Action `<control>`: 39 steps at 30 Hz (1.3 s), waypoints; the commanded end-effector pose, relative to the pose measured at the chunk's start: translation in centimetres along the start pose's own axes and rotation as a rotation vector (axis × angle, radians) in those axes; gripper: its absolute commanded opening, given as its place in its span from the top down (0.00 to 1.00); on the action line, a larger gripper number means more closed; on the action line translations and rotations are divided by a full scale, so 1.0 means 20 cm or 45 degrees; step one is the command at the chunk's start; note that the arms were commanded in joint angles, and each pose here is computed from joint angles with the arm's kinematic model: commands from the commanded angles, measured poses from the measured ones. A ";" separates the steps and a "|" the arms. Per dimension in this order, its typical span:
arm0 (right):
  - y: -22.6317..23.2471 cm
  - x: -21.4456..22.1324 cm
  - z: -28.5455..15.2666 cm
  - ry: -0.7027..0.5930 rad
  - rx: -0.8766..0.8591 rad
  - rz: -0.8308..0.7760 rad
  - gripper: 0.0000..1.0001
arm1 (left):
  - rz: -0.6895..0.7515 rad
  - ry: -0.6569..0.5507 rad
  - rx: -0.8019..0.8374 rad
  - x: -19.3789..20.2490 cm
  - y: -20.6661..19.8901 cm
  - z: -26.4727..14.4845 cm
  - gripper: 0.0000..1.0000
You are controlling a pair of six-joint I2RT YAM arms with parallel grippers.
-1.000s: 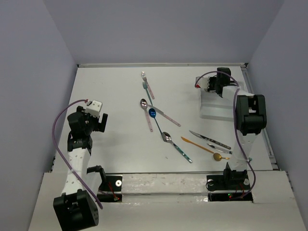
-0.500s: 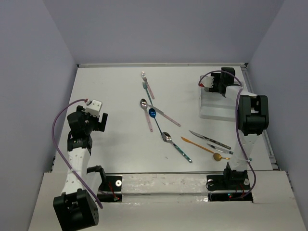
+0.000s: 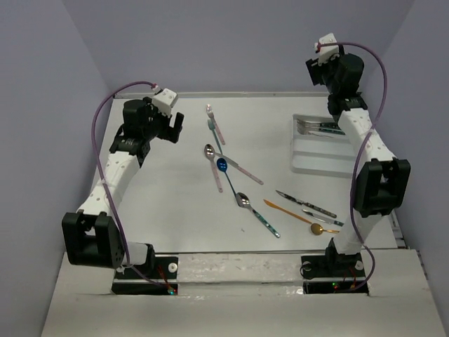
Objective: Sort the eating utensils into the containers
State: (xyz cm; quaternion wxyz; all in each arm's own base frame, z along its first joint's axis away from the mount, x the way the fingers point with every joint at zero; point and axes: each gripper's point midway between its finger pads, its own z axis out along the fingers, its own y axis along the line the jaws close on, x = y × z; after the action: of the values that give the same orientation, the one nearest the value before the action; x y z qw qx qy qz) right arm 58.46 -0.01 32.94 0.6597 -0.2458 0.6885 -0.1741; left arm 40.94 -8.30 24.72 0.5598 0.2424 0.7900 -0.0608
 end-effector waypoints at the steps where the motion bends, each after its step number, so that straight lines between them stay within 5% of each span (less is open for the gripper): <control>1: 0.46 -0.48 -0.10 -0.104 -0.301 0.622 0.33 | -0.173 0.107 0.029 0.10 -0.03 0.03 0.08; 7: 1.34 -0.62 -0.06 0.119 -0.697 0.580 0.34 | -0.128 0.187 -0.129 0.24 0.05 -0.02 0.04; 16: 2.00 -0.37 0.07 0.329 -0.821 0.473 0.35 | -0.040 0.171 -0.267 0.43 0.09 -0.20 0.01; 28: 2.21 -0.02 0.12 0.497 -0.754 0.390 0.49 | -0.018 0.149 -0.286 0.49 0.09 -0.23 0.01; 39: 2.31 0.09 0.13 0.546 -0.800 0.359 0.50 | 0.009 0.096 -0.296 0.45 0.09 -0.26 0.01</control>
State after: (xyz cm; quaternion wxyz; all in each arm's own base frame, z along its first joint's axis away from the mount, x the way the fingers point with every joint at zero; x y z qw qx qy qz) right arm 55.44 36.21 5.08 0.4032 -0.2932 0.8627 0.0848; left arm 34.74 -2.27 17.40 0.5274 0.1789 0.8299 0.0335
